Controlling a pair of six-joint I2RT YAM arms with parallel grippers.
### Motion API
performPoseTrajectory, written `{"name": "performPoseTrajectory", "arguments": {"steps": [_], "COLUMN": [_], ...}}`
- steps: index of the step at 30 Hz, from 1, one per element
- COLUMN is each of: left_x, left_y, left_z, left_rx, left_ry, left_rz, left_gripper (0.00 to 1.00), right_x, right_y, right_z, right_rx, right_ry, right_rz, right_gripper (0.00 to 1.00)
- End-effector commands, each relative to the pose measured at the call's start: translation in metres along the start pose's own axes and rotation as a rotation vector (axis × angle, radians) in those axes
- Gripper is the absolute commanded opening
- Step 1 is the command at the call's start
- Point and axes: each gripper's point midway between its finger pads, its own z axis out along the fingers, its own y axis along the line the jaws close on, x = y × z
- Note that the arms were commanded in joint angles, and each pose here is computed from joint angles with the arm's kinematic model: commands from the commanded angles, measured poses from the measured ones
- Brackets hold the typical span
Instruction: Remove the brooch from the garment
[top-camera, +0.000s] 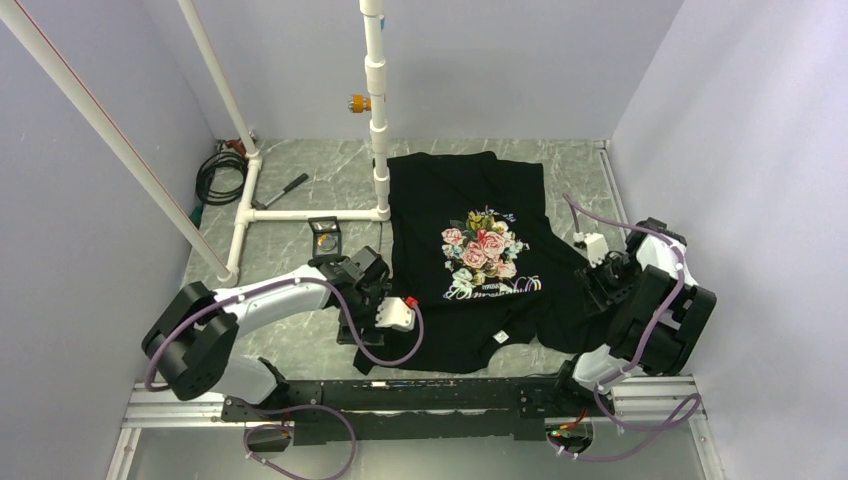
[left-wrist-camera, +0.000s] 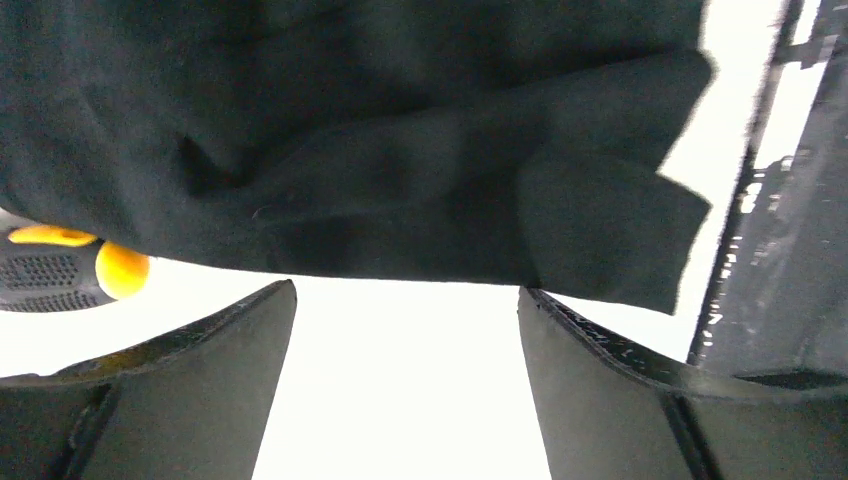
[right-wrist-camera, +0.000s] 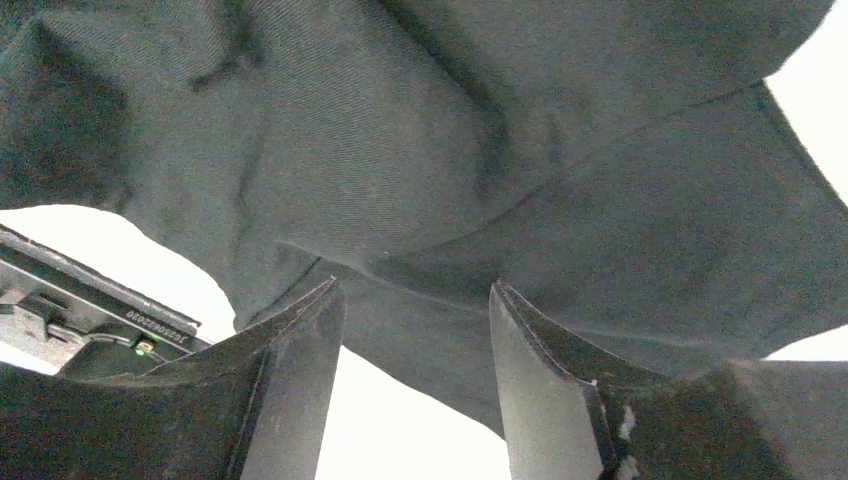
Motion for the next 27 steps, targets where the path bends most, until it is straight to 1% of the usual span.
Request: {"name": "performPoseTrajectory", "arguments": {"steps": [1, 4, 7, 9, 11, 13, 16, 19, 21, 24, 27], "left_x": [-0.015, -0.022, -0.023, -0.019, -0.01, 0.001, 0.017, 0.031, 0.039, 0.047, 0.055], "left_y": [-0.021, -0.019, -0.016, -0.018, -0.019, -0.023, -0.032, -0.041, -0.041, -0.042, -0.045], "left_z": [-0.01, -0.007, 0.004, 0.016, 0.025, 0.029, 0.027, 0.017, 0.007, -0.008, -0.017], "left_rx": [0.024, 0.023, 0.019, 0.027, 0.031, 0.043, 0.062, 0.067, 0.049, 0.035, 0.041], "left_ry": [-0.03, -0.042, -0.025, 0.002, 0.044, 0.087, 0.129, 0.168, 0.193, 0.217, 0.258], "left_rz": [0.067, 0.05, 0.044, 0.043, 0.042, 0.046, 0.067, 0.089, 0.108, 0.14, 0.149], "left_gripper": [0.89, 0.9, 0.9, 0.87, 0.81, 0.72, 0.51, 0.27, 0.14, 0.0, 0.0], "right_x": [-0.004, 0.002, 0.008, 0.012, 0.016, 0.02, 0.025, 0.034, 0.042, 0.051, 0.059], "right_y": [0.008, 0.01, 0.008, 0.006, 0.002, -0.002, -0.005, -0.007, -0.008, -0.005, -0.004], "right_z": [0.01, 0.018, 0.026, 0.031, 0.033, 0.035, 0.038, 0.041, 0.042, 0.041, 0.036], "right_rx": [-0.033, -0.038, -0.03, -0.027, -0.015, 0.003, 0.013, 0.024, 0.029, 0.031, 0.041], "right_ry": [-0.031, -0.012, 0.015, 0.036, 0.054, 0.068, 0.093, 0.13, 0.161, 0.2, 0.238], "right_rz": [0.002, 0.002, -0.002, -0.004, -0.008, -0.017, -0.026, -0.042, -0.059, -0.082, -0.11], "right_gripper": [0.57, 0.57, 0.56, 0.56, 0.56, 0.56, 0.56, 0.56, 0.55, 0.55, 0.55]}}
